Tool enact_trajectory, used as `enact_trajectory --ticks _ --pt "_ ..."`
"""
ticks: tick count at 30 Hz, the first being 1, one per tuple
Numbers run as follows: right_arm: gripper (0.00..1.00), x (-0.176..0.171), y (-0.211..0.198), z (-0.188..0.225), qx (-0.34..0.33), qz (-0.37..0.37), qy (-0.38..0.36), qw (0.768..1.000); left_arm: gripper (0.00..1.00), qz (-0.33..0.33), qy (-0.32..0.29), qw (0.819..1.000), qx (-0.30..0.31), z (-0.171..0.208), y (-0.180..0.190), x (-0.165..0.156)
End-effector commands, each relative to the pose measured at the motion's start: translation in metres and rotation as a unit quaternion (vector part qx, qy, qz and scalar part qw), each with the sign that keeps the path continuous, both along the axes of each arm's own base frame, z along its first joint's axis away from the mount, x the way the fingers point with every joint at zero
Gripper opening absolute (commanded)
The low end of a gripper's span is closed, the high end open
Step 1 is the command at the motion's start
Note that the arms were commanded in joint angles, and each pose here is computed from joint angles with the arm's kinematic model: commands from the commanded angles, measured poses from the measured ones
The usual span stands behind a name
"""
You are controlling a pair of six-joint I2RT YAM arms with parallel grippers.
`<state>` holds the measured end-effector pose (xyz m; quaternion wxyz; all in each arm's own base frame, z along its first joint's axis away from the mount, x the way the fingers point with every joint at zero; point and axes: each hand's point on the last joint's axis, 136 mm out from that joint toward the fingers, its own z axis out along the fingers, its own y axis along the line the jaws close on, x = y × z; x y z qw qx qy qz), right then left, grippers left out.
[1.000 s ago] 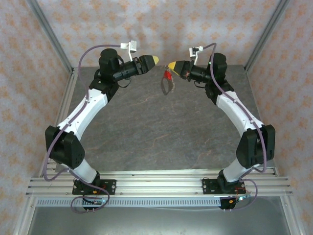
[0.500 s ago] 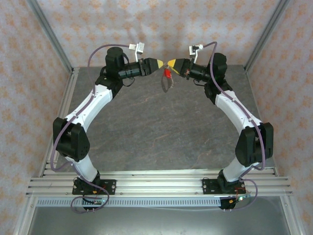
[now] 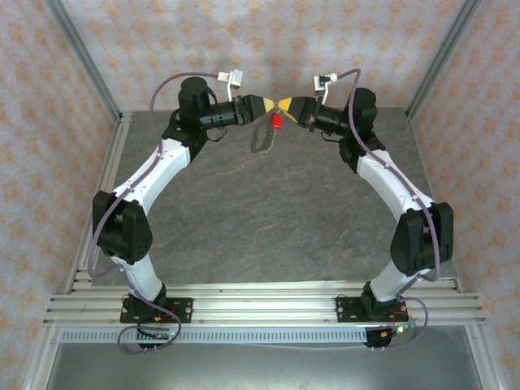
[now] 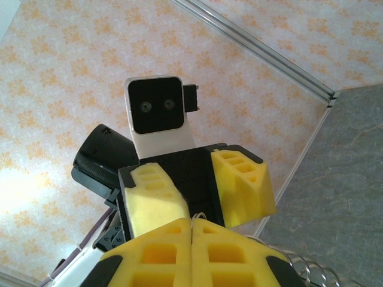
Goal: Put the keys on the keyring
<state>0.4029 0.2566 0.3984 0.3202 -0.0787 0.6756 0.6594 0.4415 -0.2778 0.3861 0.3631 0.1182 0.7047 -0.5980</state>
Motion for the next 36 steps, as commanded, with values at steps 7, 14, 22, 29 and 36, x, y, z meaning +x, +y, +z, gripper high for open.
enact_trajectory --ticks 7,14,22,29,36 --pt "0.00 -0.002 -0.001 0.014 0.006 0.008 -0.036 0.999 0.40 -0.023 -0.040 0.999 -0.019 0.030 -0.012 -0.008" --pt "0.00 0.000 -0.001 0.012 0.003 0.004 -0.034 0.999 0.29 -0.033 -0.042 0.998 -0.015 0.029 -0.016 -0.013" --pt "0.00 0.003 -0.001 0.009 -0.002 0.000 -0.031 1.000 0.20 -0.037 -0.040 0.998 -0.013 0.024 -0.017 -0.015" --pt "0.00 0.005 -0.001 0.008 -0.002 -0.004 -0.030 1.000 0.07 -0.038 -0.037 0.999 -0.006 0.020 -0.018 -0.015" --pt "0.00 0.003 -0.002 0.011 0.000 -0.004 -0.026 1.000 0.00 -0.032 -0.031 0.999 -0.003 0.014 -0.021 -0.011"
